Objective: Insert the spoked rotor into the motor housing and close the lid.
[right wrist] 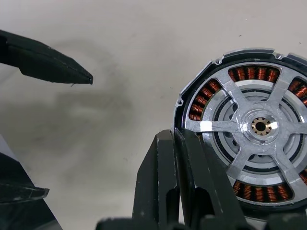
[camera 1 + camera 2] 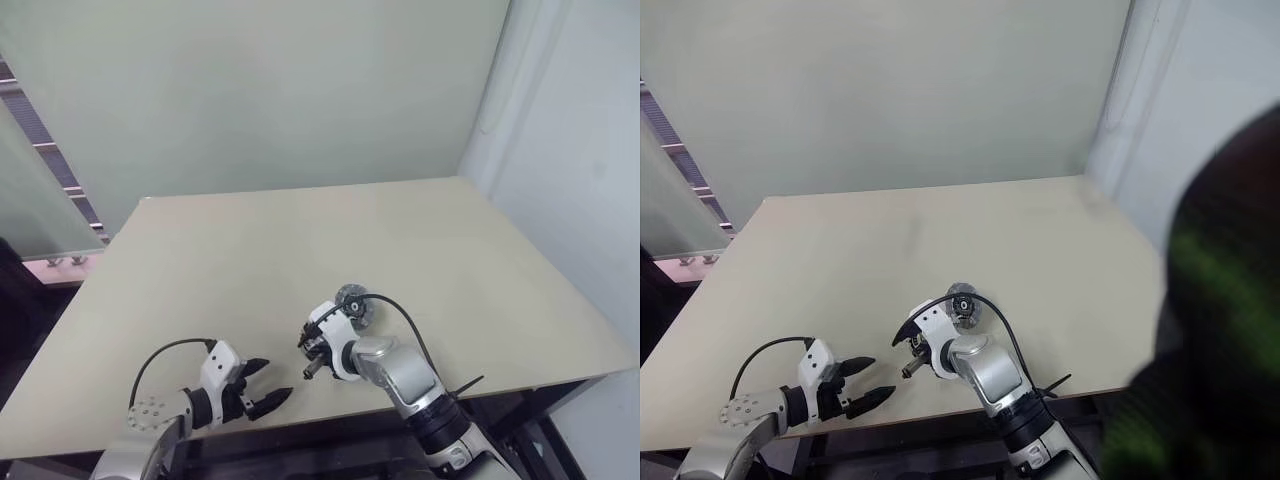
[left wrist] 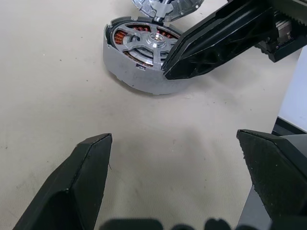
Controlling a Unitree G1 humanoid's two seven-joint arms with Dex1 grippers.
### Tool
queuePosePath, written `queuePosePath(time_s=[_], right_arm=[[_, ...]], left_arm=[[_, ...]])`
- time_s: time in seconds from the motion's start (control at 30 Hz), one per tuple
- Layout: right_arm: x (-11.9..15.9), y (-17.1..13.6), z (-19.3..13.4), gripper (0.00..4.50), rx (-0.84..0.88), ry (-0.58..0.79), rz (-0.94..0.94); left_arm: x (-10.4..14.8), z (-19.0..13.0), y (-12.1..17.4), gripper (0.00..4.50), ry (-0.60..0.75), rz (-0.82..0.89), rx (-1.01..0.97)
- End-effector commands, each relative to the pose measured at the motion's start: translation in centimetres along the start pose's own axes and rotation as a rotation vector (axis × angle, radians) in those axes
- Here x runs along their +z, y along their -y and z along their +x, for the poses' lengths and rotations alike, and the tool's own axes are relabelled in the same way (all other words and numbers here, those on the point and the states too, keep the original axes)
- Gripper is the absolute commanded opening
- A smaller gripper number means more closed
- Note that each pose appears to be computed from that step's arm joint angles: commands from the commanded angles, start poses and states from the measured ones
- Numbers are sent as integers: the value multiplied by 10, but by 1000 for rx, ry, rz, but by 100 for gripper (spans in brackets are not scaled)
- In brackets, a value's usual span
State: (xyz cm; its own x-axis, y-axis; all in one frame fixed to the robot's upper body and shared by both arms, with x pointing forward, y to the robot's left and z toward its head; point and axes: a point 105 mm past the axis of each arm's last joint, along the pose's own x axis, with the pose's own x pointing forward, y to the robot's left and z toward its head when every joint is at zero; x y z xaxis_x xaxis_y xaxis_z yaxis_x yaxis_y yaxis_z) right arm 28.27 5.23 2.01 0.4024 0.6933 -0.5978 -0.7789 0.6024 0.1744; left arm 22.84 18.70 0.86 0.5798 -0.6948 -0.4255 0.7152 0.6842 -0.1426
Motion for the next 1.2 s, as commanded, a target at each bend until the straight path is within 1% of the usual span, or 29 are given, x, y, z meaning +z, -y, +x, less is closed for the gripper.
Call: queuePosePath(time_s=[0.03, 0.3, 0.53, 0.63, 0.67, 0.7, 0.93, 0.97, 1.0, 1.1, 1.2], right_arm=[[7, -7, 4, 3, 10, 55, 38], [20, -6, 3, 3, 2, 147, 16], [21, -11, -2, 3, 22, 143, -65], [22, -11, -3, 68, 29, 147, -78], [23, -11, -3, 97, 26, 151, -82], [23, -11, -4, 139, 31, 150, -97], [28, -15, -7, 390, 51, 168, -136], [29, -15, -8, 425, 53, 171, -146], [30, -15, -10, 448, 54, 178, -160], [37, -14, -14, 448, 39, 214, -173], [59, -3, -26, 448, -22, 321, -167]], left_arm=[[7, 0, 0, 450, 25, 26, 0], [6, -1, 0, 450, 20, 27, 1], [5, -1, -1, 450, 18, 27, 3], [5, -1, -1, 450, 17, 28, 2], [6, -1, -1, 450, 17, 28, 2], [6, -1, -1, 450, 17, 28, 2], [7, 0, -3, 450, 17, 33, 6], [7, -1, -3, 450, 17, 34, 7], [7, -1, -4, 450, 17, 35, 7], [8, -1, -4, 450, 22, 36, 9], [15, -1, -8, 450, 69, 27, 33]])
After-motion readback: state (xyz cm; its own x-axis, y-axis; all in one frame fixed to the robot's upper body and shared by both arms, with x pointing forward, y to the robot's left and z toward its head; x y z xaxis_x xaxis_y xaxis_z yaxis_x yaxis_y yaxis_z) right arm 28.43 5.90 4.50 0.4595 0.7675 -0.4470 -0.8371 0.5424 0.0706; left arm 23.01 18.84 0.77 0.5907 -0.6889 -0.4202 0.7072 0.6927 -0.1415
